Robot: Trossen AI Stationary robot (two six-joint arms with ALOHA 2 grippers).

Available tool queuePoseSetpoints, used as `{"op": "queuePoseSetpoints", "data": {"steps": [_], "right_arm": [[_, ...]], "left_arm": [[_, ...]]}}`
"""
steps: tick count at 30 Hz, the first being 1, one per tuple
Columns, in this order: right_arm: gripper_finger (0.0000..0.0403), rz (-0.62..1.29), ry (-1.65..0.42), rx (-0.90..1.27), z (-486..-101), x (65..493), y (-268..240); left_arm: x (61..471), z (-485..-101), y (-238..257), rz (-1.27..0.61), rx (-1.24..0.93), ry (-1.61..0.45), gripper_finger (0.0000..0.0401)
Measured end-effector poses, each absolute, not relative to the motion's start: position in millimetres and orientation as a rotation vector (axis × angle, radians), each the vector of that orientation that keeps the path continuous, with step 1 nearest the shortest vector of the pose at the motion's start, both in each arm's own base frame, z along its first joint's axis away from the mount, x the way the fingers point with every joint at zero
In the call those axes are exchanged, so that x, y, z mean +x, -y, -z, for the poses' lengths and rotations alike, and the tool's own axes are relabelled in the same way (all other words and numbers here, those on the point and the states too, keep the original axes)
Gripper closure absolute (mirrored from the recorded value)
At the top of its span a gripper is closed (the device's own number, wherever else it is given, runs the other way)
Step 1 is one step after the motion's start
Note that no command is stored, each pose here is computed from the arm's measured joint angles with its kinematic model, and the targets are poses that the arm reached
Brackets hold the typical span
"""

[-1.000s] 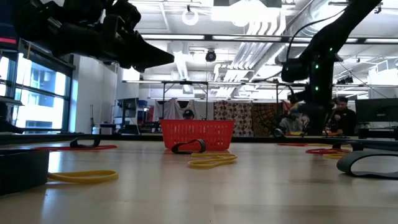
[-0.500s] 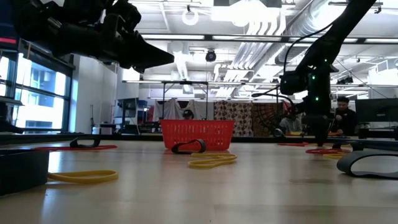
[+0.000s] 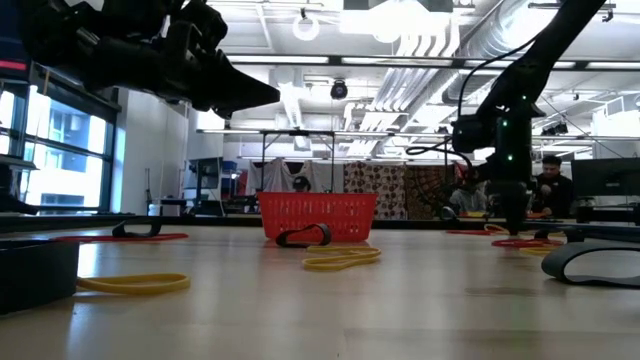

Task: Sort rubber bands into baskets
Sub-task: Put the yellow rubber band bin into the blue bin

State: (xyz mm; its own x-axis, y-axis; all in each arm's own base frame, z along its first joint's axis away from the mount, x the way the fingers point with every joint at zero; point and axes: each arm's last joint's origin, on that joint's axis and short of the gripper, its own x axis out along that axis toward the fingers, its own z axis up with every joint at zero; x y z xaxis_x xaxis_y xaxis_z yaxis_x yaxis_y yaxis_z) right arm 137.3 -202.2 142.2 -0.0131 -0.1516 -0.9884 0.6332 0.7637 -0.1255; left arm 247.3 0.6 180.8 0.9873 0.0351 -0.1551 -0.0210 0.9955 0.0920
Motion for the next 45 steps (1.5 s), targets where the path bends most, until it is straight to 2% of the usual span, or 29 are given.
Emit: {"op": "queuePoseSetpoints", "data": {"steps": [10, 20, 32, 45], "right_arm": [[0.0402, 0.707, -1.396, 0.446, -178, 136, 187], [0.0403, 0.763, -1.184, 0.433, -227, 139, 140], [0.0403, 0.643, -0.908, 0.405, -271, 133, 72], [0.0403, 0.376, -0.806, 0.482, -285, 126, 12]], "left_arm": [[247, -181, -1, -0.028, 0.091, -0.158, 0.0398], [247, -181, -1, -0.028, 0.086, -0.159, 0.0398], [247, -178, 1, -0.022, 0.086, -0.184, 0.0398], [247, -178, 1, -0.020, 0.093, -0.190, 0.0398]]}}
